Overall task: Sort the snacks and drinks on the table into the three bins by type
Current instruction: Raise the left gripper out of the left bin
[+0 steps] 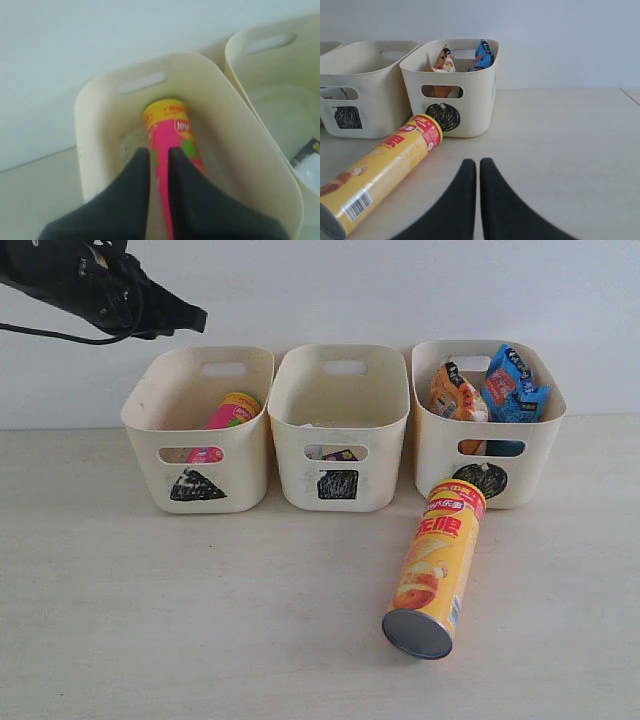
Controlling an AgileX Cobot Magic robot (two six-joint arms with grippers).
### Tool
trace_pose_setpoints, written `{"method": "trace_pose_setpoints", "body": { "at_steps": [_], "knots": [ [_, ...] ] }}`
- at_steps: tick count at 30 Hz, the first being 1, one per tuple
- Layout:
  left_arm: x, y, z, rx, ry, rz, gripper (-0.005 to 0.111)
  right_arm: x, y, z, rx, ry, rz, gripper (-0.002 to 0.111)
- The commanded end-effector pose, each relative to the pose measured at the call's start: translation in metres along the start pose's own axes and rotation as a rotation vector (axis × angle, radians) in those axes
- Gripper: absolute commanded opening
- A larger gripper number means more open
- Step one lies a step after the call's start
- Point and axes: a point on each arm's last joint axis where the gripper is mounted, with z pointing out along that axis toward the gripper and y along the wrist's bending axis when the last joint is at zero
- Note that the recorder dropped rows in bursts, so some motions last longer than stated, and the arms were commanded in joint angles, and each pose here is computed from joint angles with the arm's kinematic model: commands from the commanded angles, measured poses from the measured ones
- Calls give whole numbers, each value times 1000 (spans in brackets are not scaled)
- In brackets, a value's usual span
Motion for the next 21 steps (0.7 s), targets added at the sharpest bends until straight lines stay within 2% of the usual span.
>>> {"method": "trace_pose_setpoints", "body": {
  "at_steps": [1,6,10,15,21],
  "knots": [
    [2,3,-26,3,110,40,4,0,0,0,0,-11,-1,0],
    [11,2,-62,6,109,33,4,0,0,0,0,-11,-1,0],
    [29,-1,-89,13,129,45,4,0,0,0,0,-11,-1,0],
    [47,-14,-121,45,135,65,4,0,0,0,0,-11,-1,0],
    [58,-36,-146,160,249,114,4,0,0,0,0,-11,-1,0]
  ]
}}
